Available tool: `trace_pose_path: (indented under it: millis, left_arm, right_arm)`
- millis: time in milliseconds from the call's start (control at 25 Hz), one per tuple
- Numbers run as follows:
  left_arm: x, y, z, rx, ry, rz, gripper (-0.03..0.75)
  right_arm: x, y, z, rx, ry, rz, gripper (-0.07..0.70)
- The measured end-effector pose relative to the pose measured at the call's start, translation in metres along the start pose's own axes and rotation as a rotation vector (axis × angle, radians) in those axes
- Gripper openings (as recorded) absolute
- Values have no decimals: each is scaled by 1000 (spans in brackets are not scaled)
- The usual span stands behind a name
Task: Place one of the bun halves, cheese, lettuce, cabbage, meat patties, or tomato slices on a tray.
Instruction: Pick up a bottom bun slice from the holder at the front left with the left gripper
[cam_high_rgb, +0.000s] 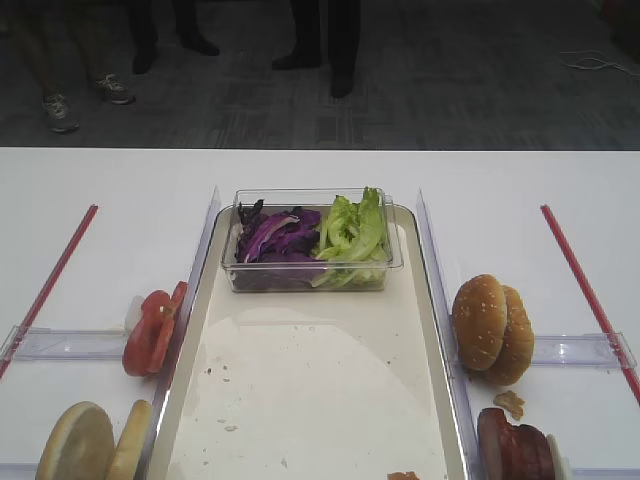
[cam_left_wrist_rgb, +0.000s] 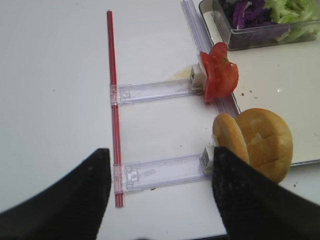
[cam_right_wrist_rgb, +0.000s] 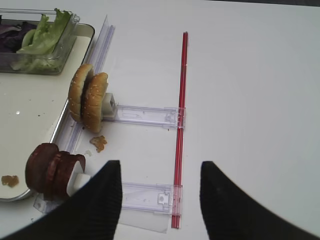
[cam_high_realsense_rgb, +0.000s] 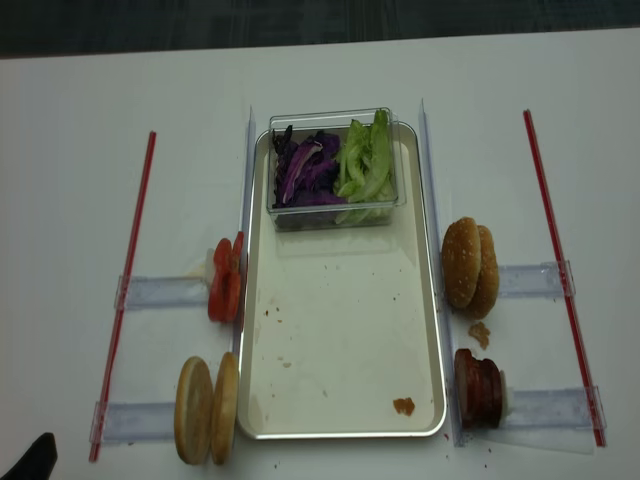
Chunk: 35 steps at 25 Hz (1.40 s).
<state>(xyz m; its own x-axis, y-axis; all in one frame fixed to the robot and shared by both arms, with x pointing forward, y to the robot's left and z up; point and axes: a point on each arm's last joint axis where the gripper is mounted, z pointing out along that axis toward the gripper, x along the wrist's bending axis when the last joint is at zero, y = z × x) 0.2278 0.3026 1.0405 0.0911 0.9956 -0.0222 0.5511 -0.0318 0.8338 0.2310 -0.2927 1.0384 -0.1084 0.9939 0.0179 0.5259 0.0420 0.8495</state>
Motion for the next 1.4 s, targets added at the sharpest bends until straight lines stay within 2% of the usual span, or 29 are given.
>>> trace_pose_path:
  millis: [1400]
  left_arm:
    - [1,0,0,0,14,-1,414]
  right_arm:
    - [0,0,0,0,0,0,384]
